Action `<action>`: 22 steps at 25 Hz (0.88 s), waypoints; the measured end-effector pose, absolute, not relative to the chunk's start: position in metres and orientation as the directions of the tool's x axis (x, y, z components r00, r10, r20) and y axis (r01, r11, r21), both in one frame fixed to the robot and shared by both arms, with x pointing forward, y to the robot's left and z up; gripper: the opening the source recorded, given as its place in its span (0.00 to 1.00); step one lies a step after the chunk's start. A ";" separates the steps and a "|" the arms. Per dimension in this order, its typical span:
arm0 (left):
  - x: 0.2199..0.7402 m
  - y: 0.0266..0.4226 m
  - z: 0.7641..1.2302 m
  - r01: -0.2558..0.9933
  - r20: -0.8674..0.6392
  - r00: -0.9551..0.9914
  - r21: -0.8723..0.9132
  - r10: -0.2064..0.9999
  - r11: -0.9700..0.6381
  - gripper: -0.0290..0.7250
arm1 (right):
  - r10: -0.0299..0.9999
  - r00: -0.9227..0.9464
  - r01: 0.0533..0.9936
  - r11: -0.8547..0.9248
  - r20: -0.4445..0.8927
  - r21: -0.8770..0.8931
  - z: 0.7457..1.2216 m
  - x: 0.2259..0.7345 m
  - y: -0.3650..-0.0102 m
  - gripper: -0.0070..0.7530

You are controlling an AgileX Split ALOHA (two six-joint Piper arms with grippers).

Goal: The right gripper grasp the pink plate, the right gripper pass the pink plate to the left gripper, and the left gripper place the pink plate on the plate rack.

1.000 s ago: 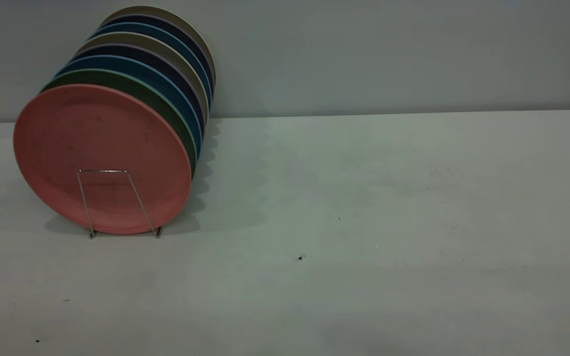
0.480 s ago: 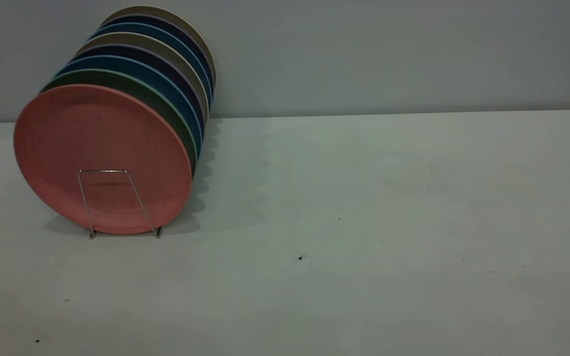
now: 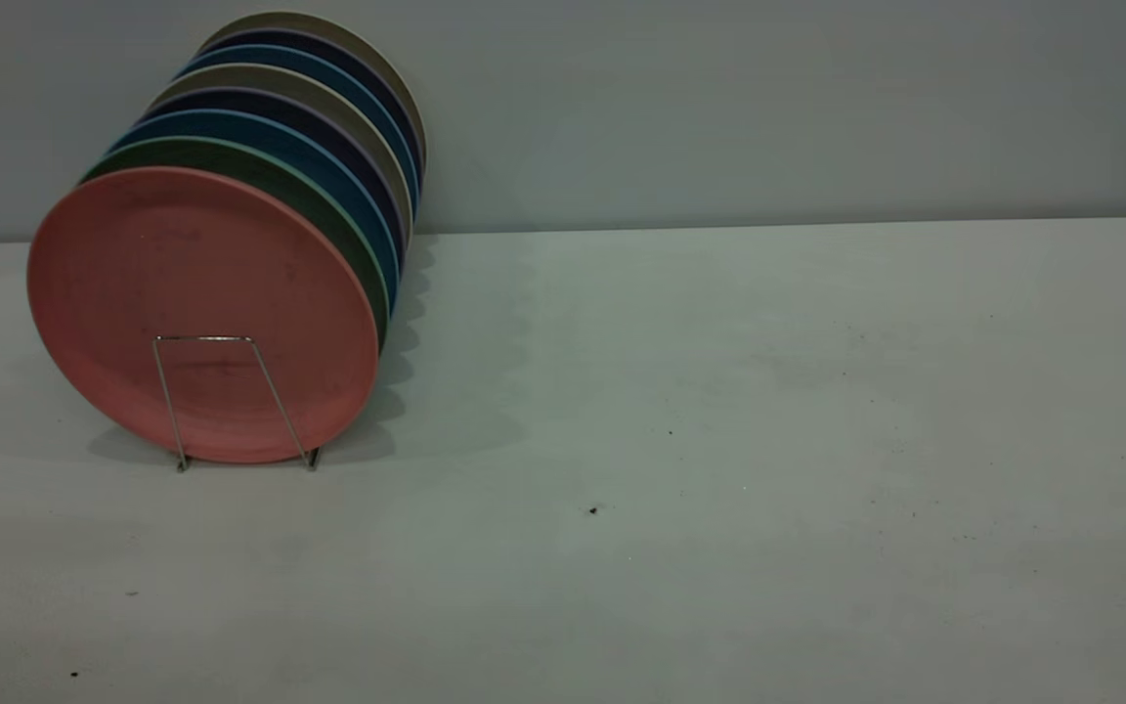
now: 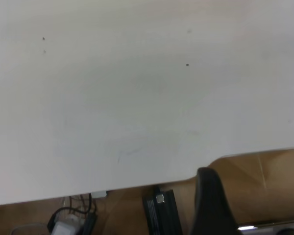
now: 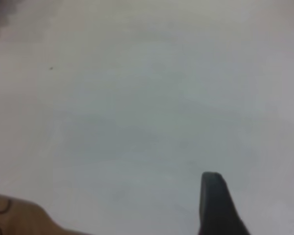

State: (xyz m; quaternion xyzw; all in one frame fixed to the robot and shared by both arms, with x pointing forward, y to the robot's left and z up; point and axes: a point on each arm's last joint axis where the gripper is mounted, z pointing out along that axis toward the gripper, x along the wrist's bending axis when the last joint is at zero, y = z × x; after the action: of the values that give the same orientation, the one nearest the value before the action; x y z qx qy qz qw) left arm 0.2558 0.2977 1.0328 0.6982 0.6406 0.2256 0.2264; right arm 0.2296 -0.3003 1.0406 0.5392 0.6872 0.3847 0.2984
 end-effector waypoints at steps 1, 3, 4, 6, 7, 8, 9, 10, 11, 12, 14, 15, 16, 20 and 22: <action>0.255 0.298 1.033 0.789 0.025 0.077 0.609 0.997 -0.077 0.70 | 0.970 -0.241 0.512 0.122 0.006 0.851 1.041 0.230 -0.300 0.57; 0.255 0.298 1.033 0.787 0.025 0.076 0.613 0.997 -0.076 0.70 | 0.970 -0.241 0.512 0.122 0.006 0.851 1.041 0.230 -0.300 0.57; 0.254 0.298 1.033 0.786 0.025 0.075 0.613 0.997 -0.074 0.70 | 0.970 -0.241 0.512 0.122 0.006 0.851 1.041 0.230 -0.300 0.57; 0.254 0.298 1.033 0.786 0.024 0.075 0.613 0.997 -0.074 0.70 | 0.970 -0.241 0.512 0.122 0.006 0.851 1.041 0.230 -0.300 0.57; 0.254 0.298 1.033 0.786 0.024 0.075 0.613 0.997 -0.074 0.70 | 0.970 -0.241 0.512 0.122 0.006 0.851 1.041 0.230 -0.300 0.57; 0.254 0.298 1.033 0.786 0.024 0.075 0.613 0.997 -0.074 0.70 | 0.970 -0.241 0.512 0.122 0.006 0.851 1.041 0.230 -0.300 0.57; 0.254 0.298 1.033 0.786 0.023 0.075 0.613 0.997 -0.074 0.70 | 0.970 -0.241 0.512 0.122 0.006 0.851 1.041 0.230 -0.300 0.57; 0.254 0.298 1.033 0.786 0.023 0.075 0.613 0.997 -0.074 0.70 | 0.970 -0.241 0.512 0.122 0.006 0.851 1.041 0.230 -0.300 0.57; 0.254 0.298 1.033 0.786 0.023 0.075 0.613 0.997 -0.074 0.70 | 0.970 -0.241 0.512 0.122 0.006 0.851 1.041 0.230 -0.300 0.57; 0.254 0.298 1.033 0.786 0.023 0.075 0.613 0.997 -0.074 0.70 | 0.970 -0.241 0.512 0.122 0.006 0.851 1.041 0.230 -0.300 0.57; 0.254 0.298 1.033 0.786 0.023 0.075 0.613 0.997 -0.074 0.70 | 0.970 -0.241 0.512 0.122 0.006 0.851 1.041 0.230 -0.300 0.57; 0.254 0.298 1.033 0.786 0.024 0.075 0.614 0.997 -0.074 0.70 | 0.970 -0.241 0.512 0.122 0.006 0.851 1.041 0.230 -0.300 0.57; 0.254 0.298 1.033 0.784 0.024 0.077 0.616 0.997 -0.075 0.70 | 0.971 -0.239 0.512 0.121 0.006 0.851 1.041 0.230 -0.300 0.57; 0.250 0.297 1.033 0.763 0.026 0.079 0.642 0.996 -0.078 0.70 | 0.990 -0.143 0.522 0.066 0.011 0.851 1.041 0.230 -0.299 0.57; 0.245 0.297 1.034 0.739 0.029 0.079 0.669 0.996 -0.078 0.70 | 0.996 -0.088 0.525 0.036 0.012 0.851 1.041 0.230 -0.298 0.57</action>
State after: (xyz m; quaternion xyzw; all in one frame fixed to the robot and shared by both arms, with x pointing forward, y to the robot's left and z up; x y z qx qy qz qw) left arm 0.2447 0.2971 1.0336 0.6891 0.6296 0.2533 0.2541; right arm 0.2296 -0.2981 1.0406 0.5920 0.6422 0.3625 0.3251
